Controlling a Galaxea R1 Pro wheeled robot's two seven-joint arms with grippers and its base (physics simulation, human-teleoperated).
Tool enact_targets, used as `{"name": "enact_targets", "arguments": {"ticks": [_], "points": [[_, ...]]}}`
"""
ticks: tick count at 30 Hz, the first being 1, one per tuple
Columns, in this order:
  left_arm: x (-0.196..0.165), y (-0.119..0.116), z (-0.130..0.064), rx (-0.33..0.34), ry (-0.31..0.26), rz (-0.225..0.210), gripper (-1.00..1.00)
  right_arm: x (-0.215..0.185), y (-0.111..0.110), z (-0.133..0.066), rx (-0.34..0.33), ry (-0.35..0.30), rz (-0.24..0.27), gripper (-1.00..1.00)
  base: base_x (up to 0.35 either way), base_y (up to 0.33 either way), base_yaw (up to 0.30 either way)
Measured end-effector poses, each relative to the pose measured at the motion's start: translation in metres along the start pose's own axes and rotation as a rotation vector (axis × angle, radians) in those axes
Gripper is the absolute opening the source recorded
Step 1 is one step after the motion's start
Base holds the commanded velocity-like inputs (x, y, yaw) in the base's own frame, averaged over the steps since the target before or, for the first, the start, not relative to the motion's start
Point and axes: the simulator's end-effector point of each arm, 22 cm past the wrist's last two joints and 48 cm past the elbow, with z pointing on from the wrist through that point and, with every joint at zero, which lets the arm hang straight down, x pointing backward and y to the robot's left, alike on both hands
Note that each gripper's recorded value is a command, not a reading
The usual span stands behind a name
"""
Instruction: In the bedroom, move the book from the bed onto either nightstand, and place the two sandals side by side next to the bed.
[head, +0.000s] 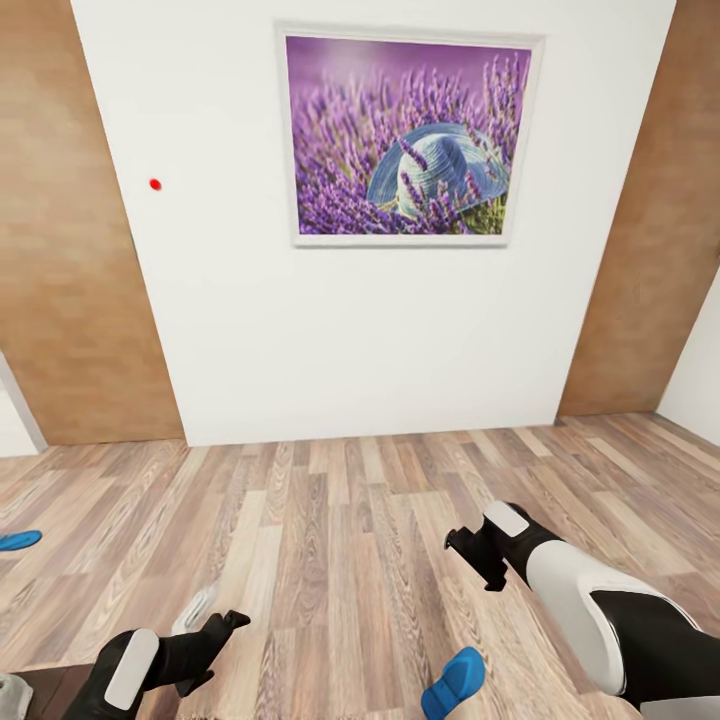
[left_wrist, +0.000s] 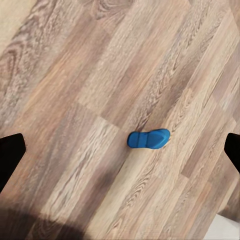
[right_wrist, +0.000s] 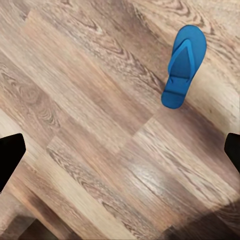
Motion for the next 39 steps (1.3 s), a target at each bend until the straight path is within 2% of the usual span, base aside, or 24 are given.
{"name": "enact_targets", "arguments": {"ticks": [15,22,29,39], "points": [[0.01,0.025,0.026,-0.009,0.009,0.0,1.0,0.012,-0.016,0.033,0.004,0.01,0.007,1.0,0.0,0.0,0.211],[0.014,0.036,0.038,-0.01,0.01,0.001,1.0,0.015,-0.024,0.047,0.007,0.009,0.011,1.0,0.0,0.0,0.062],[0.018,0.046,0.049,-0.01,0.011,0.001,1.0,0.012,-0.038,0.062,0.017,-0.018,0.032,1.0,0.0,0.0,0.01],[0.026,0.06,0.065,-0.007,0.015,0.002,1.0,-0.015,-0.098,0.079,0.083,-0.061,0.087,1.0,0.0,0.0,0.001]]}}
